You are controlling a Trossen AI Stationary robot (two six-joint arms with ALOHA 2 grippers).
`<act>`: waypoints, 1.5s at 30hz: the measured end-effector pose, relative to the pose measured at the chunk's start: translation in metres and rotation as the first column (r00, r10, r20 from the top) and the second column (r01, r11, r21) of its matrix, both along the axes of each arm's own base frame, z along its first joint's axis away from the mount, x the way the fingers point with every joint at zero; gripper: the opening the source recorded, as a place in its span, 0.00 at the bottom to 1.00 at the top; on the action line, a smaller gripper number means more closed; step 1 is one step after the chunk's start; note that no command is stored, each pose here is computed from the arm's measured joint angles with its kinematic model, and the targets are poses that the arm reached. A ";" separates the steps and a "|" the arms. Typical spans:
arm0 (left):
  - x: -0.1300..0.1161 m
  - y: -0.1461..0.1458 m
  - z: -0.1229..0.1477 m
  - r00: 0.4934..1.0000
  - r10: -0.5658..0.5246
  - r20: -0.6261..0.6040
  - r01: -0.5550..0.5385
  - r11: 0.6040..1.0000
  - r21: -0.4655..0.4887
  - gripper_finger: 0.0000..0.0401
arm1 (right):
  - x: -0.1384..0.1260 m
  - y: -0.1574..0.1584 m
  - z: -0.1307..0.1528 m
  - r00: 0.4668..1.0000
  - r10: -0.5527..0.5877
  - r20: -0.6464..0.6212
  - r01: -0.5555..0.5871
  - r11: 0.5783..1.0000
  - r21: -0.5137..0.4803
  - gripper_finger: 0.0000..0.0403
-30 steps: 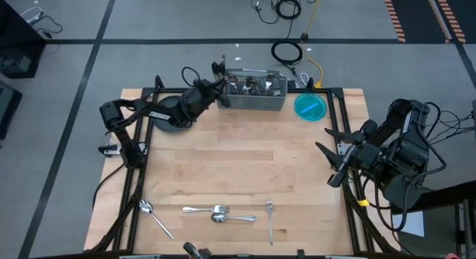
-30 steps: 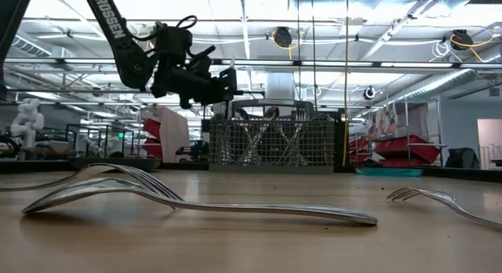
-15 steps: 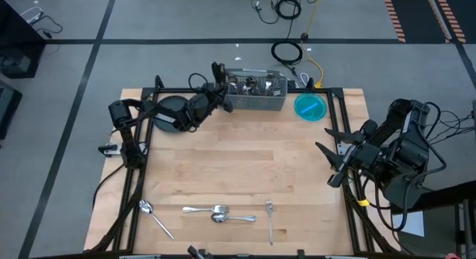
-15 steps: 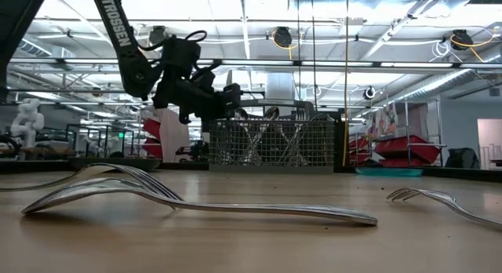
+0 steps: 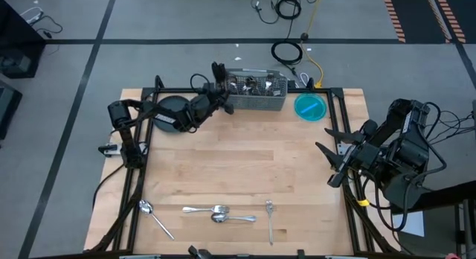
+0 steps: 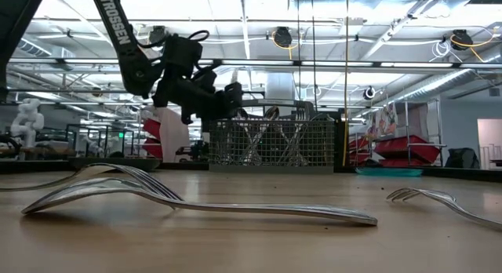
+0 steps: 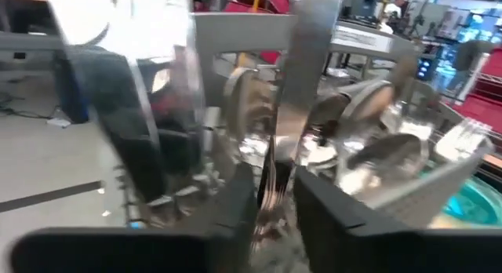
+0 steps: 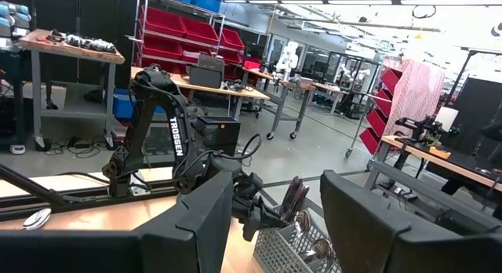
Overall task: Sort silverware
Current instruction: Put the table knife into the silverware organizer, then put the spoon into the silverware organizer
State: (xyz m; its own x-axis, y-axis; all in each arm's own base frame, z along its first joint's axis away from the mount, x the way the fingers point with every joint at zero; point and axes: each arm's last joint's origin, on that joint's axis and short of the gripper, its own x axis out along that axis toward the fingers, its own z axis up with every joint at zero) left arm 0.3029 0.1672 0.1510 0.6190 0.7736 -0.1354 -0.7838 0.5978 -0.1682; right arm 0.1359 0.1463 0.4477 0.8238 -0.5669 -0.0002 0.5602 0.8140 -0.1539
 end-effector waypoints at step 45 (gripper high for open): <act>-0.129 -0.126 0.162 0.839 -0.461 -0.290 0.413 0.885 -0.215 0.54 | 0.002 0.004 0.004 0.998 0.054 0.012 -0.055 0.997 0.056 0.45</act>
